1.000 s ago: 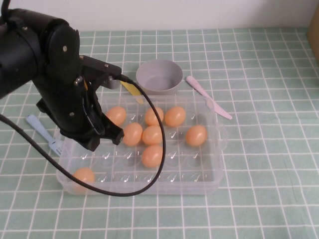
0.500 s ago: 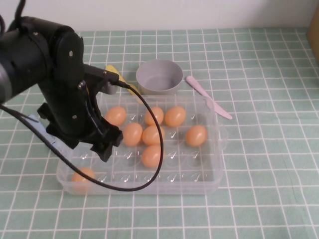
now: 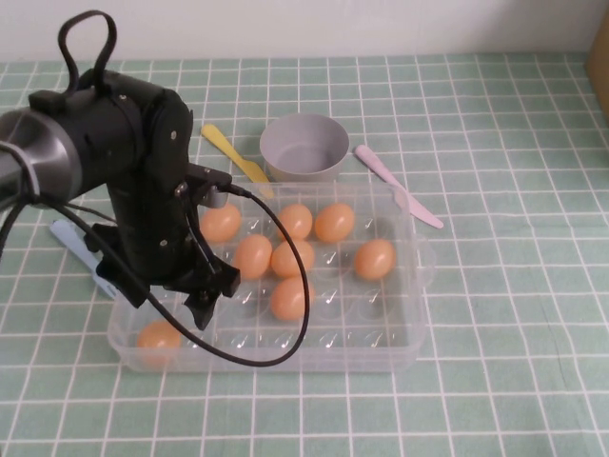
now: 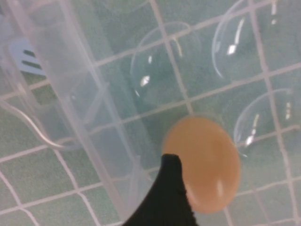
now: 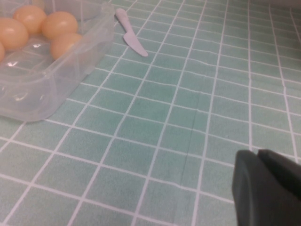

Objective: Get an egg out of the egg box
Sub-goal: Pick up the egg from the plastic box

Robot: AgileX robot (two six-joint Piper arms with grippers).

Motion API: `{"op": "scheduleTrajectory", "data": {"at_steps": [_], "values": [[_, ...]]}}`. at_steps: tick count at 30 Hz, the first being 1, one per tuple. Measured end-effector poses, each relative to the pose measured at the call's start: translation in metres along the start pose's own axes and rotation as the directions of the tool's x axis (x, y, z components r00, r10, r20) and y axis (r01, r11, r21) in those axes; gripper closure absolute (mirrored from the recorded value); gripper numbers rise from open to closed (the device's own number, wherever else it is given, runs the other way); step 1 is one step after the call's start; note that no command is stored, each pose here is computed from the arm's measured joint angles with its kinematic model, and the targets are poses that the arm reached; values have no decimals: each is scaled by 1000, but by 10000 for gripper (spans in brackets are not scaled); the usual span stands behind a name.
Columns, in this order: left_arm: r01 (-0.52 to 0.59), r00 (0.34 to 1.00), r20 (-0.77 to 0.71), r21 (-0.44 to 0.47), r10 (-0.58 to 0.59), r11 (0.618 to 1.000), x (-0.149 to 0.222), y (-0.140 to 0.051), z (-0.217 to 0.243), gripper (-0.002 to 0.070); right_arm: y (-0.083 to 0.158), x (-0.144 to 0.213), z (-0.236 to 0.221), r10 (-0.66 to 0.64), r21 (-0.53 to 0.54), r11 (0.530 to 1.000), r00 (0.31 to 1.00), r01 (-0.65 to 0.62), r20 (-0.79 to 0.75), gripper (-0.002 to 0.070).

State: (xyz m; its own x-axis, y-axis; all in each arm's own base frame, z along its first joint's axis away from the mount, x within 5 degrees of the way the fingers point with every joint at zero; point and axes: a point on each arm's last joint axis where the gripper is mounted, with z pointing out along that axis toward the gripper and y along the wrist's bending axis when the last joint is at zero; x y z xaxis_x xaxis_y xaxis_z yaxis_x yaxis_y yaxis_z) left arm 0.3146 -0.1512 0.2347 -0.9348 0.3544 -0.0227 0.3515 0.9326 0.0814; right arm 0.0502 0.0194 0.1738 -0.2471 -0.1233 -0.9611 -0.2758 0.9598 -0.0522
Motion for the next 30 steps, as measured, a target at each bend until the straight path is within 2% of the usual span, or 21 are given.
{"op": "scheduleTrajectory", "data": {"at_steps": [5,18,25,30], "values": [[-18,1000,-17,-45,17,999,-3,3,8,99,0,0,0,0,0,1000,1000,0,0,694],[-28,998,-61,-54,25,998,-10,1,29,102,0,0,0,0,0,1000,1000,0,0,694],[-28,998,-64,-54,25,998,-11,1,32,188,0,0,0,0,0,1000,1000,0,0,694],[-15,998,-64,-56,11,998,-12,7,33,207,0,0,0,0,0,1000,1000,0,0,694]]}}
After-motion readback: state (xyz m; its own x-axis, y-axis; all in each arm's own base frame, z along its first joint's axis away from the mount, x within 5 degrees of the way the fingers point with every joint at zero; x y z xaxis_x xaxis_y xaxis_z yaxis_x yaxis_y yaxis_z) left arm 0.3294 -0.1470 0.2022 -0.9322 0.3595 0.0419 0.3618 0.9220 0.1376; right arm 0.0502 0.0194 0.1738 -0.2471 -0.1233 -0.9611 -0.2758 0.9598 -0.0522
